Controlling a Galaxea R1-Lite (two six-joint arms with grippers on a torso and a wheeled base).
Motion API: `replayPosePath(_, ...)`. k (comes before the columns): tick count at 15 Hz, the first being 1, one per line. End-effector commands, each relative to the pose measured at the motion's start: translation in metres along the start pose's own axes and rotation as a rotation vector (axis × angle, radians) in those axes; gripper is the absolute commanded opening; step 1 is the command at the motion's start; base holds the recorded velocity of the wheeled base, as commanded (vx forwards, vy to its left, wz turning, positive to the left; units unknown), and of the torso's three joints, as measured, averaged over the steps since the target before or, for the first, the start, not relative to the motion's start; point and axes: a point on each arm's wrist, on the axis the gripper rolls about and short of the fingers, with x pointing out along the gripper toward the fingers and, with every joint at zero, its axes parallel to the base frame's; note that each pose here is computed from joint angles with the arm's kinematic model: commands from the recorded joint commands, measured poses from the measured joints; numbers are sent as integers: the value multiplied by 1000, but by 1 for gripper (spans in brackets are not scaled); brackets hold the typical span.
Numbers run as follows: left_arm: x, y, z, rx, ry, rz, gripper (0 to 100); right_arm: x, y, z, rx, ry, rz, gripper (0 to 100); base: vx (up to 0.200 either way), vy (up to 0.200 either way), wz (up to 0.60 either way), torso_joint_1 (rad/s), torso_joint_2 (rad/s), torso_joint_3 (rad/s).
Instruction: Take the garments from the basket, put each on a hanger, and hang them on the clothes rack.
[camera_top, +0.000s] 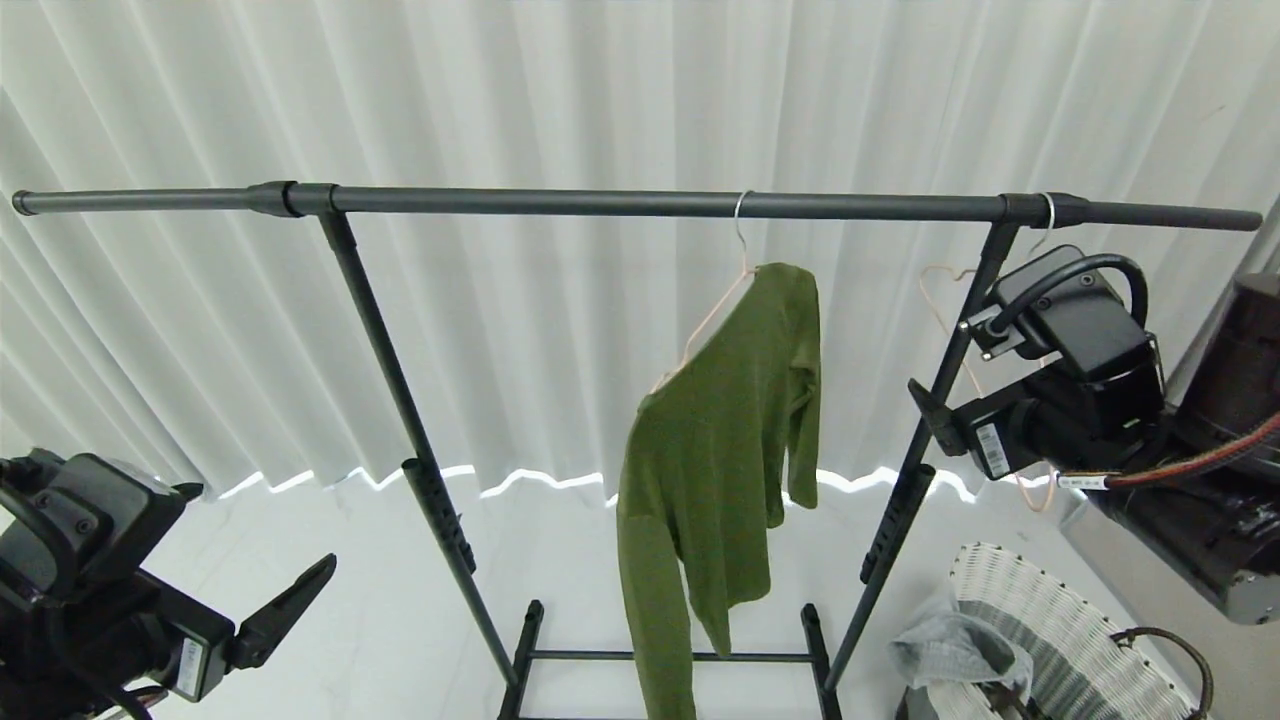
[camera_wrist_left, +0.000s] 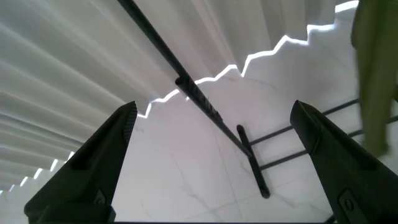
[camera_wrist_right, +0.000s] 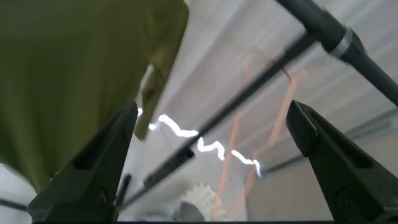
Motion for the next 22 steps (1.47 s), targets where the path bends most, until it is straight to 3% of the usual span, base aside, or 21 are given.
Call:
replayPosePath(1,-1,1,-1,-3,2,10,100,3,-8,-6,-7,18,-36,100,-200,0,0,7,2,2)
replayPosePath(6,-6,-1,-6,-9,7,19,100,2,-13,-6,-6,17,-55,100,-200,0,0,4,4,-1)
replayPosePath(19,-10,-3,-8,-17,2,17,100,4,-14,-8,-33,31,-67,100,0,0,0,0,0,0)
replayPosePath(22,-10,-5,-12,-72,13,13,100,-4,-24,-26,-47,78,-99,100,0,0,0,-91,208,115)
